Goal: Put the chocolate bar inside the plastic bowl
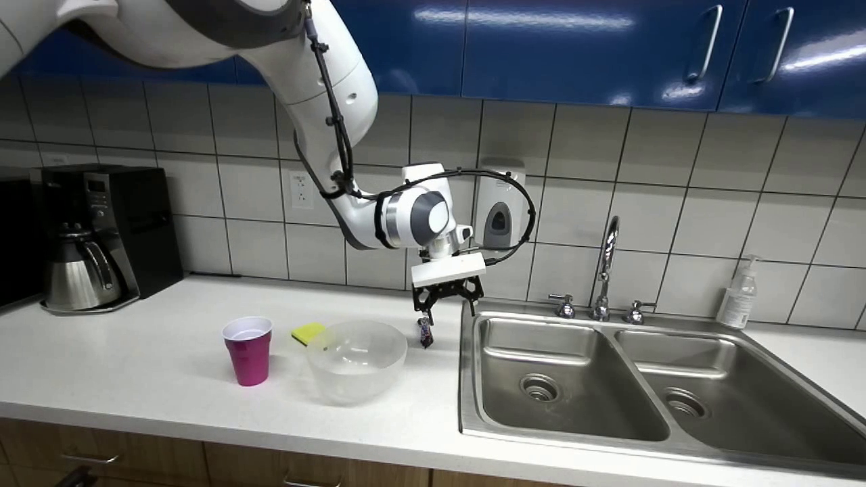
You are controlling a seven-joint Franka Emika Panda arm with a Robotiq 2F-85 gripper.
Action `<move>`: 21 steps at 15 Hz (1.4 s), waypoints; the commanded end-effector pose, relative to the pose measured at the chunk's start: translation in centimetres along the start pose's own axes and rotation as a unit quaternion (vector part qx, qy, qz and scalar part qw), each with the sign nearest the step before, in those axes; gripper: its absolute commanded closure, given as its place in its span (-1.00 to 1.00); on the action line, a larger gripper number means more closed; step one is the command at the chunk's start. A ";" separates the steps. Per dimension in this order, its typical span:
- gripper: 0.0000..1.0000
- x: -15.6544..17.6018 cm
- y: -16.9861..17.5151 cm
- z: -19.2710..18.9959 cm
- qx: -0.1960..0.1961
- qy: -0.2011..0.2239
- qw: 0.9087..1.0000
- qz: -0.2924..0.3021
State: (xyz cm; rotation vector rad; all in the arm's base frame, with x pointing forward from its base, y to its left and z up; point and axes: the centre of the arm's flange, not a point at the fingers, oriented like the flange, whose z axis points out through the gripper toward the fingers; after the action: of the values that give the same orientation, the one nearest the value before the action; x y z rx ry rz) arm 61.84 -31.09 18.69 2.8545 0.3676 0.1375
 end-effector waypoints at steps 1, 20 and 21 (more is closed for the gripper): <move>-1.00 3.0 1.9 1.7 0.000 -0.001 0.999 -0.048; -1.00 11.1 0.2 5.8 0.026 -0.019 0.999 -0.038; -1.00 11.4 0.0 5.9 0.029 -0.021 0.999 -0.039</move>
State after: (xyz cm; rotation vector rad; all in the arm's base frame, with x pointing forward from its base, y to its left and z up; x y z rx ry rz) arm 70.90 -29.49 14.01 2.8661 0.5032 0.0714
